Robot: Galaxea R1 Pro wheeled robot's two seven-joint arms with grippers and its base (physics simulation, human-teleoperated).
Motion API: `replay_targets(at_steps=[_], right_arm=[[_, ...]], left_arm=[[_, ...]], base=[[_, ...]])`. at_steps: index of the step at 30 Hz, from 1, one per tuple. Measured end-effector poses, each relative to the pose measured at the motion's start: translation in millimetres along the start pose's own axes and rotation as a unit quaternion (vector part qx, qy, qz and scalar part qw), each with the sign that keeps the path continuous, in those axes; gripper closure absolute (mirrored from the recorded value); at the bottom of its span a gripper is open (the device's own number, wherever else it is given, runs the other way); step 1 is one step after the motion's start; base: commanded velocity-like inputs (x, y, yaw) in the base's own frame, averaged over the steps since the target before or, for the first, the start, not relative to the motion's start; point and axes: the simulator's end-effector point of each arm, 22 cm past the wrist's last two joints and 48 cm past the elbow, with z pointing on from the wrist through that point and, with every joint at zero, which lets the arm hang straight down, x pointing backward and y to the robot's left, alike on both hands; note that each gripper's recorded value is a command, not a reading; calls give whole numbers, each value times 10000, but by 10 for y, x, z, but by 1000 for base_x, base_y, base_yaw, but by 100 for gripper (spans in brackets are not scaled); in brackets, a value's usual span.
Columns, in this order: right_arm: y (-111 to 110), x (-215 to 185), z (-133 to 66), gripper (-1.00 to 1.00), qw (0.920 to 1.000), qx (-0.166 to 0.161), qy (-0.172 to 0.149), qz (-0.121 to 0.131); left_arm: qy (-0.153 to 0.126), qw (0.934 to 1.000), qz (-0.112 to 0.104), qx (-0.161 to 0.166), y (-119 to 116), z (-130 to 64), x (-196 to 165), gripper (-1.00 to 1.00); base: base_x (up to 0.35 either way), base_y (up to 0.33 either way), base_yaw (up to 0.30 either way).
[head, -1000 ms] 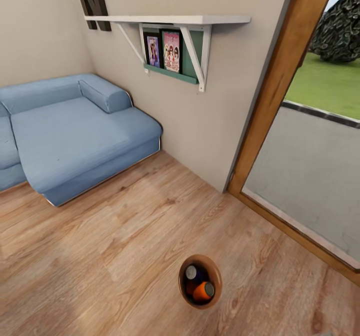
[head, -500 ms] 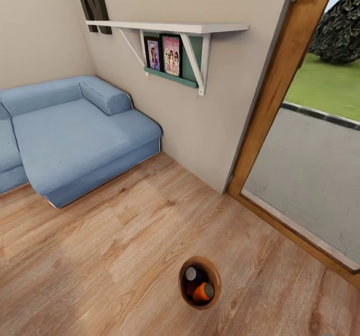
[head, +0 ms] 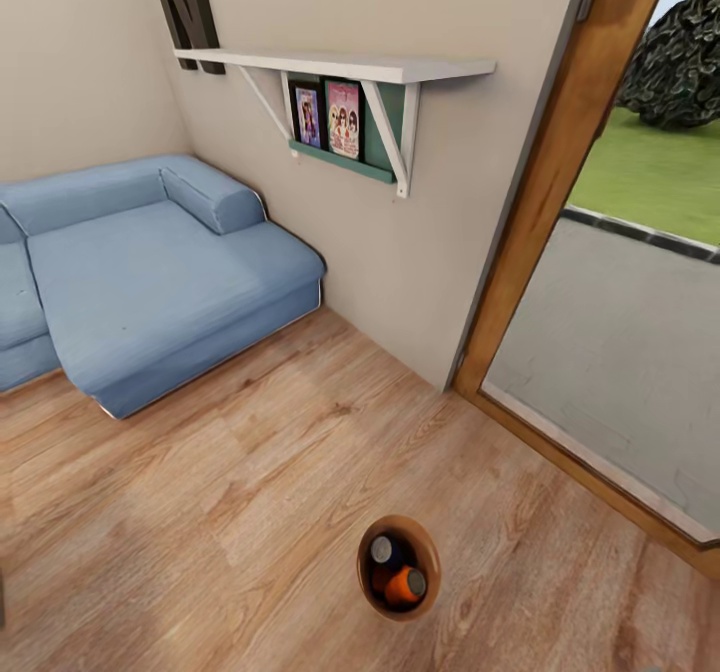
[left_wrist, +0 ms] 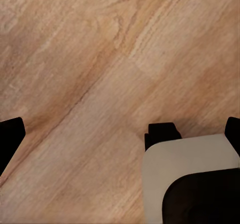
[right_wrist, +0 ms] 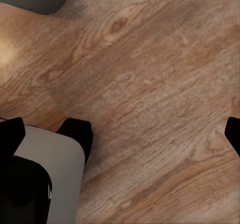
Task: Put the three can of soda from the living room inside the tash can in the kitchen.
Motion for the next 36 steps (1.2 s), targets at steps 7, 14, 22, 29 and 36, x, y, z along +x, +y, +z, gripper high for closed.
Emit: replay_targets(at_steps=[7, 14, 22, 29, 36], right_arm=[[11, -35, -107, -100, 10000, 3, 1, 0], [23, -65, -212, -100, 10000, 3, 3, 0], [38, -97, -329, -100, 10000, 2, 4, 0], [50, -122, -428, -100, 10000, 2, 6, 1], [62, -147, -525, -100, 10000, 2, 5, 2]], left_arm=[[0, 10000, 1, -1, 10, -106, -39, -100], [2, 10000, 1, -1, 17, -211, -72, -100], [1, 10000, 0, 0, 22, -326, -112, -100], [3, 10000, 0, 2, 26, -426, -140, -100], [4, 10000, -2, 5, 26, -522, -166, -100]], base=[[0, 0, 0], [0, 0, 0], [0, 0, 0], [0, 0, 0], [0, 0, 0]])
